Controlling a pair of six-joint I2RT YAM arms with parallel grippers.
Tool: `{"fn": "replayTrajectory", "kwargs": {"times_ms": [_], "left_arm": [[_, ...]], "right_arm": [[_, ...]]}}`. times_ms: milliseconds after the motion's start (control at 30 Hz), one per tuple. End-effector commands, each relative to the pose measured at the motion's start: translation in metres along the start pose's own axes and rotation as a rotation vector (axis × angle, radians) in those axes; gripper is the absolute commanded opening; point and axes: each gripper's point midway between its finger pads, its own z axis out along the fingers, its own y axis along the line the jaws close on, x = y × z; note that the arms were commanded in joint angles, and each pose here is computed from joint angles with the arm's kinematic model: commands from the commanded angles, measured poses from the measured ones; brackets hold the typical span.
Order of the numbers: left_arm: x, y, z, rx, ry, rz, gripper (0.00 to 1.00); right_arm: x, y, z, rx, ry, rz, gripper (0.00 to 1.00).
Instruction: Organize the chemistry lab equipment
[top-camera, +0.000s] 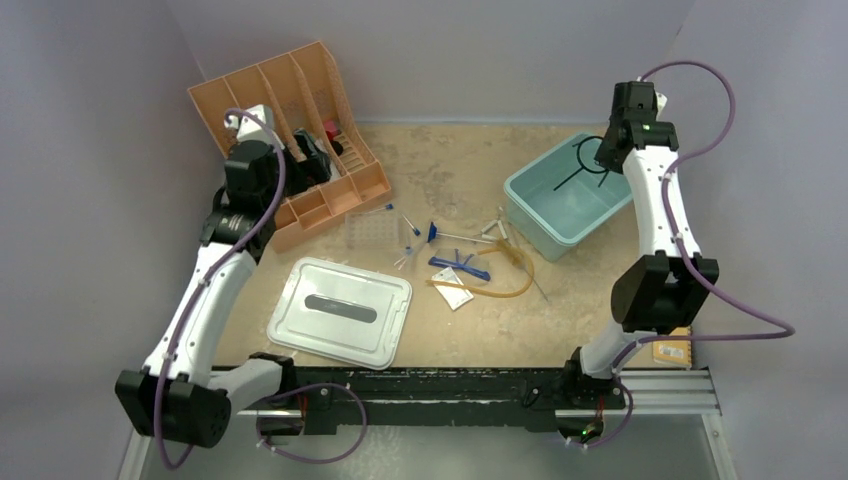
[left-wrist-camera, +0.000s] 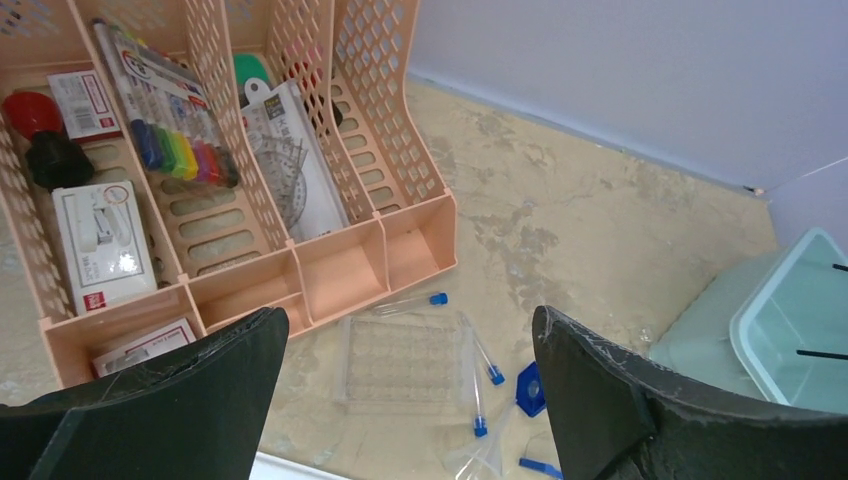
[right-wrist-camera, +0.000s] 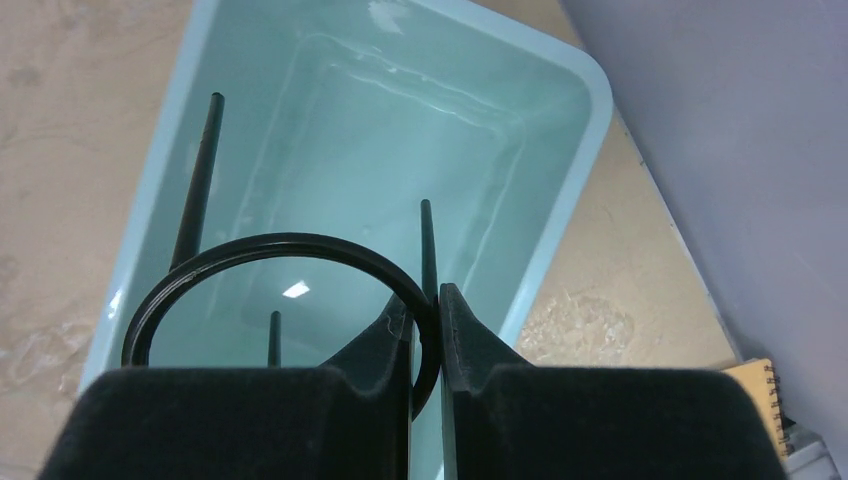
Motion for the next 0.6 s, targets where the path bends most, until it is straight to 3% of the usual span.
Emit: {"fn": "replayTrajectory", "kwargs": {"times_ms": [0, 233, 567], "left_arm": [[-0.023, -0.018, 0.028, 0.043, -0.056, -0.01, 0.91], [-0.032, -0.037, 0.06, 0.107, -0.064, -0.036, 0.9], [-0.036, -0.039, 0.075, 0.108, -0.065, 0.011, 0.9]], "right_arm": [[-0.024, -0.014, 0.005, 0.039, -0.052, 0.075, 0.0], [-0.004, -0.003, 0.049, 0.048, 0.047, 0.094, 0.0], [0.001, 0.003, 0.109, 0.137, 0.109, 0.054, 0.0]]}}
